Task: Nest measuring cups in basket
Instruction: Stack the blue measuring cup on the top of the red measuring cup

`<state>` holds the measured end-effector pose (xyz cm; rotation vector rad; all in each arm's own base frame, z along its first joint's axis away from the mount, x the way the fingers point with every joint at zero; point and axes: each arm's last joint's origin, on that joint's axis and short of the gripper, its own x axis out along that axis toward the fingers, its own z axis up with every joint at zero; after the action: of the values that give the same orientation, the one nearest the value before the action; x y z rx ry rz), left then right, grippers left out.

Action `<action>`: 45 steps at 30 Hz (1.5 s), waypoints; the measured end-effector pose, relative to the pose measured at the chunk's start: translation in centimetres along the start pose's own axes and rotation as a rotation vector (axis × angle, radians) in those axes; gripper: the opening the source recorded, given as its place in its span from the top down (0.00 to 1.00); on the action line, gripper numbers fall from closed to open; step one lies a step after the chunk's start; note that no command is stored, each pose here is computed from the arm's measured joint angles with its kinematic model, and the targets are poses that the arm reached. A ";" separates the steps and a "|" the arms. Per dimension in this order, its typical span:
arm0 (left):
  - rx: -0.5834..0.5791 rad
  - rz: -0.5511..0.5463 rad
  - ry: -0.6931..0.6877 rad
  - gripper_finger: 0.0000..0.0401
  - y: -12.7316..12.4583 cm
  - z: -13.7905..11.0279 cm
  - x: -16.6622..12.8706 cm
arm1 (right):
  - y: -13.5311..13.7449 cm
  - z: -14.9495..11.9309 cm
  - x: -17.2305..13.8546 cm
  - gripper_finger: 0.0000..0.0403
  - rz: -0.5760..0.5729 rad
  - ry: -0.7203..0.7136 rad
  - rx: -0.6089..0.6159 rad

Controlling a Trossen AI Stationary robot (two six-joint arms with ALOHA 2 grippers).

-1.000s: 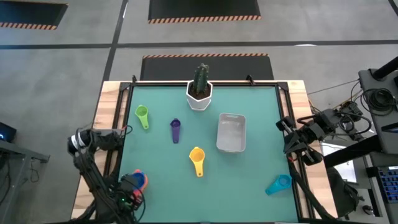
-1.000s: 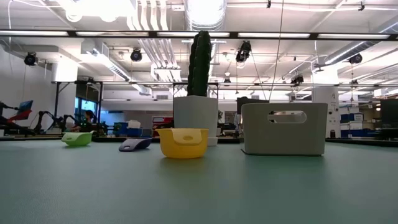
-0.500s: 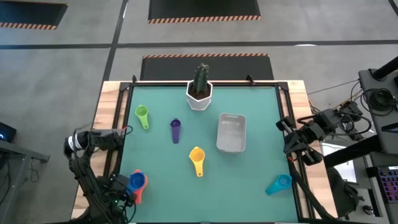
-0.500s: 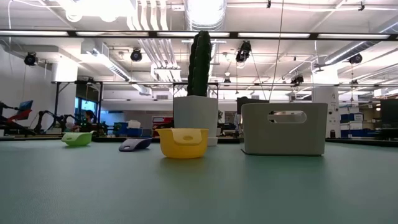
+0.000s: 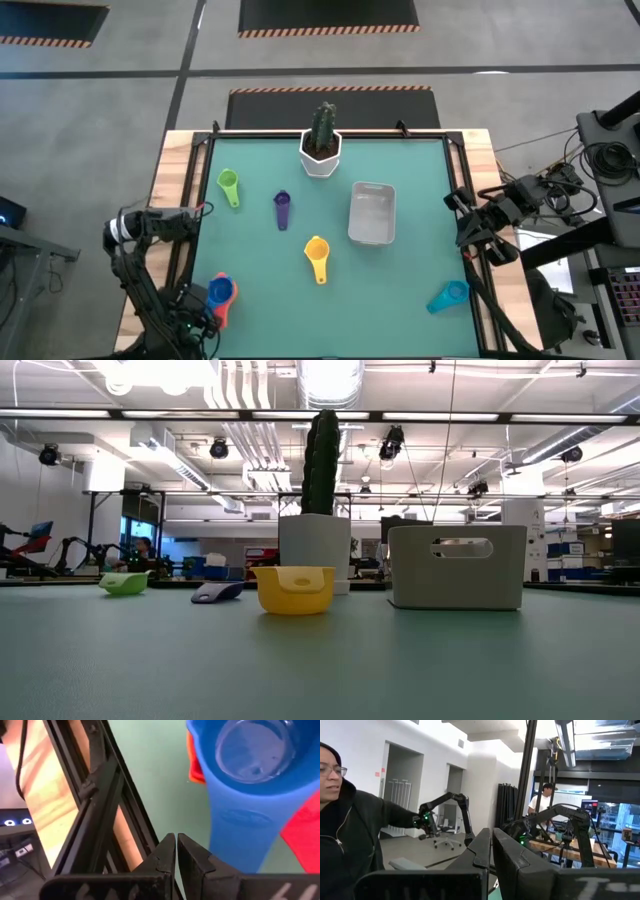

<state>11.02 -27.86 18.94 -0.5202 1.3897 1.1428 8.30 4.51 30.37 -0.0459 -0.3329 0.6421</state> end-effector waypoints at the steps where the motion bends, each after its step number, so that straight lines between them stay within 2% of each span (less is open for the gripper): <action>1: -0.001 -0.006 0.004 1.00 0.0 0.0 -0.1 | 0.0 0.0 0.0 0.98 0.000 0.000 0.000; 10: 0.015 -0.021 0.017 1.00 0.0 -0.1 -0.5 | 0.0 0.0 0.0 0.98 0.000 0.000 -0.003; 22: 0.010 0.033 -0.029 1.00 0.8 0.2 0.5 | 0.0 0.0 0.0 0.98 0.000 0.000 -0.014; 45: 0.019 -0.076 0.001 1.00 0.1 -0.5 0.2 | 0.0 0.0 0.0 0.98 0.000 0.002 -0.007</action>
<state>10.62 -28.16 18.65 -0.5554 1.3686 1.0670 8.30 4.51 30.35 -0.0532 -0.3330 0.6411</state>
